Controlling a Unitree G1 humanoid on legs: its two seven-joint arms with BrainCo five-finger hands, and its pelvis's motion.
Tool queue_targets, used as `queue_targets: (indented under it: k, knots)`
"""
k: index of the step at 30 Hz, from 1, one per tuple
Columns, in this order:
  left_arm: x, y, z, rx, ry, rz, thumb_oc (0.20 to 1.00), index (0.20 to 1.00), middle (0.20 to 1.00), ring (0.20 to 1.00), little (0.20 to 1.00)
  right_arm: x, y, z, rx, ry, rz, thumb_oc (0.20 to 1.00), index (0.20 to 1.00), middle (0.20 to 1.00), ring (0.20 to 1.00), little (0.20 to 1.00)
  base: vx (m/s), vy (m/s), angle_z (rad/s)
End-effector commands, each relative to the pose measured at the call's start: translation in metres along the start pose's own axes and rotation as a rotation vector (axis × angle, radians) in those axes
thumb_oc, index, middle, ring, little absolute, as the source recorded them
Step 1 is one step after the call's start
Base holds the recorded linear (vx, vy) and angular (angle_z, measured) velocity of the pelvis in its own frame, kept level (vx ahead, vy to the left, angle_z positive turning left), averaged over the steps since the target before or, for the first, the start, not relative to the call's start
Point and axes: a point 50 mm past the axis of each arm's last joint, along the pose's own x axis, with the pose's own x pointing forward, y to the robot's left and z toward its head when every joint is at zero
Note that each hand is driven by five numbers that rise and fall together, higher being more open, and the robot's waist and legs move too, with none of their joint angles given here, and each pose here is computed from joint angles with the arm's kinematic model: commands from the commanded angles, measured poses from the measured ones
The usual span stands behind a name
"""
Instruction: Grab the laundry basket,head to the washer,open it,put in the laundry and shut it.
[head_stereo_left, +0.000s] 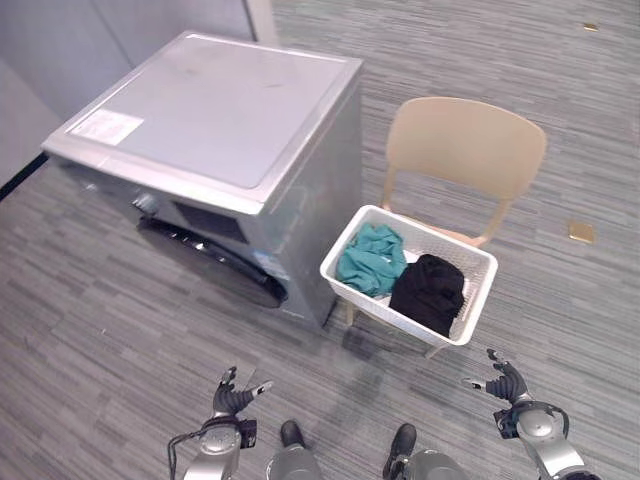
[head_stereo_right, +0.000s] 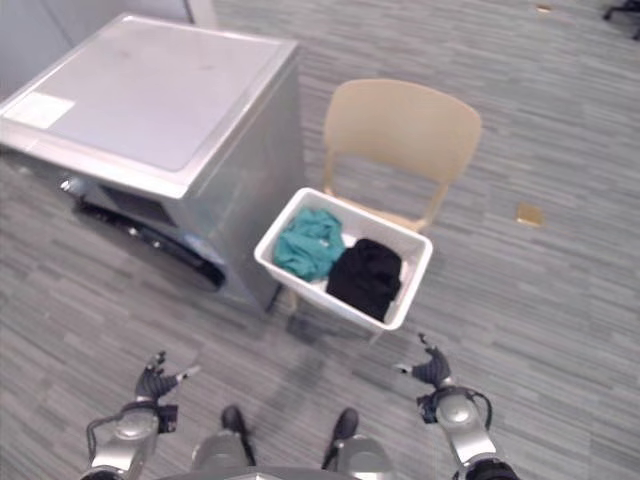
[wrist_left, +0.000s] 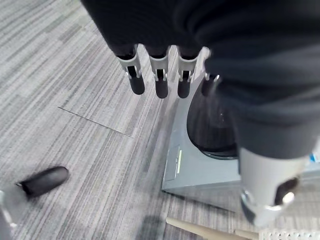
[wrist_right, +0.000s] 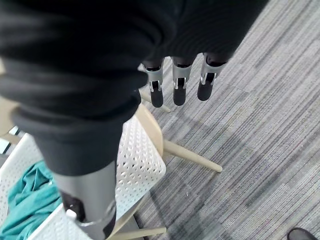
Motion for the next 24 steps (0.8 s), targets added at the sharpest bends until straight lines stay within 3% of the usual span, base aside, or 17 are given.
queue_targets:
  k: [1,11,18,24]
  knots:
    - [-0.003,0.013,0.005,0.027,-0.051,0.027,1.000,1.000,1.000,1.000,1.000,-0.001,0.002,0.007,0.057,-0.032,-0.010,1.000,1.000,1.000,1.000,1.000,0.16,0.334,0.74]
    - [0.001,0.030,0.024,0.067,-0.112,0.059,1.000,1.000,1.000,1.000,1.000,-0.001,0.033,0.029,0.094,-0.104,0.089,1.000,1.000,1.000,1.000,1.000,0.10,0.312,0.28]
    - [0.004,0.017,0.026,0.076,-0.123,0.023,1.000,1.000,1.000,1.000,1.000,0.001,0.032,0.056,0.031,-0.225,0.122,1.000,1.000,1.000,1.000,1.000,0.10,-0.007,0.60]
    - [-0.002,0.013,0.010,0.083,-0.077,-0.001,1.000,1.000,1.000,1.000,1.000,0.003,0.040,0.119,0.054,-0.446,0.173,1.000,1.000,1.000,1.000,1.000,0.14,-0.071,0.46]
